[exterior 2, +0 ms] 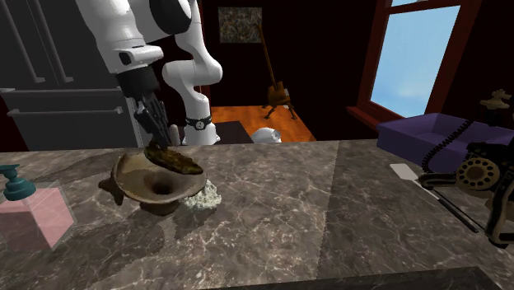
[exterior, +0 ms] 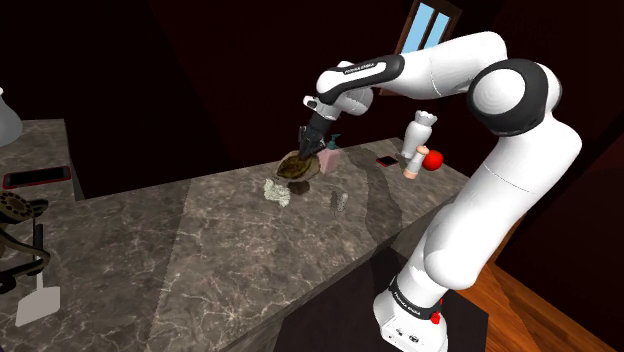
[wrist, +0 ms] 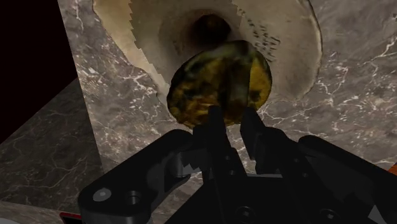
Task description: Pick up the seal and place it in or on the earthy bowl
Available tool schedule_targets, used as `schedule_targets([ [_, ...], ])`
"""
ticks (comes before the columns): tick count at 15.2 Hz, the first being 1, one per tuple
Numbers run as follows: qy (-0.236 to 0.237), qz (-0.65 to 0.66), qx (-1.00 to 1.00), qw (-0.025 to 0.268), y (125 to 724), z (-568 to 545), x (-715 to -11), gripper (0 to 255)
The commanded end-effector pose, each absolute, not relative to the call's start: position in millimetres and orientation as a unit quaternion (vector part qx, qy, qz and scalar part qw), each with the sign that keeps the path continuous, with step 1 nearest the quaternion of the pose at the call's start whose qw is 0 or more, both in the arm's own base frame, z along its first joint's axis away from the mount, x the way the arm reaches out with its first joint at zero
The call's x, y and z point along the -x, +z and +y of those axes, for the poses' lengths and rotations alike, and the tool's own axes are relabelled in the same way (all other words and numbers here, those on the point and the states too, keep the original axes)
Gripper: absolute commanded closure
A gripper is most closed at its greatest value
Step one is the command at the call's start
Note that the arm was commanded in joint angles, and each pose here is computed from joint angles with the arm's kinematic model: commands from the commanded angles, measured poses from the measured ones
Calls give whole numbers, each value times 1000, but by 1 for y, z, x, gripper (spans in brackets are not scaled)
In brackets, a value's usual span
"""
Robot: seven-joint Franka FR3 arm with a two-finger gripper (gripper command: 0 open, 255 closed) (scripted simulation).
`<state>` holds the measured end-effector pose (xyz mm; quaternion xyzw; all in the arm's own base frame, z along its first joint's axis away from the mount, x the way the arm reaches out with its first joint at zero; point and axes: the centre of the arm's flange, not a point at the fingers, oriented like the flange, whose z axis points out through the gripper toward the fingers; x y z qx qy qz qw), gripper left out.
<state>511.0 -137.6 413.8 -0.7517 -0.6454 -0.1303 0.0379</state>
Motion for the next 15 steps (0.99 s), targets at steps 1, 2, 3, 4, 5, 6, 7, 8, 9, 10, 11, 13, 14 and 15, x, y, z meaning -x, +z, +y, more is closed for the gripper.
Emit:
schedule_targets([
  [1,-130,-645,752,38,402,-136,-511,255],
  [2,-130,-645,752,38,397,-136,-511,255],
  [3,-130,-645,752,38,390,-136,-511,255],
  [4,-130,-645,752,38,390,-136,-511,255],
  [5,-130,-645,752,38,390,-136,-511,255],
  [6,-130,-645,752,38,390,-136,-511,255],
  [7,-130,-645,752,38,390,-136,-511,255],
  [8,-130,-645,752,38,390,-136,-511,255],
  [9,-130,-645,752,38,390,-136,-511,255],
  [10,-130,-645,752,38,390,-136,-511,255],
  [11,-130,-645,752,38,390,-136,-511,255],
  [13,-130,-645,752,38,390,-136,-511,0],
  [14,-130,-645,752,38,390,-136,-511,0],
  [15,-130,-645,752,38,390,-136,-511,0],
])
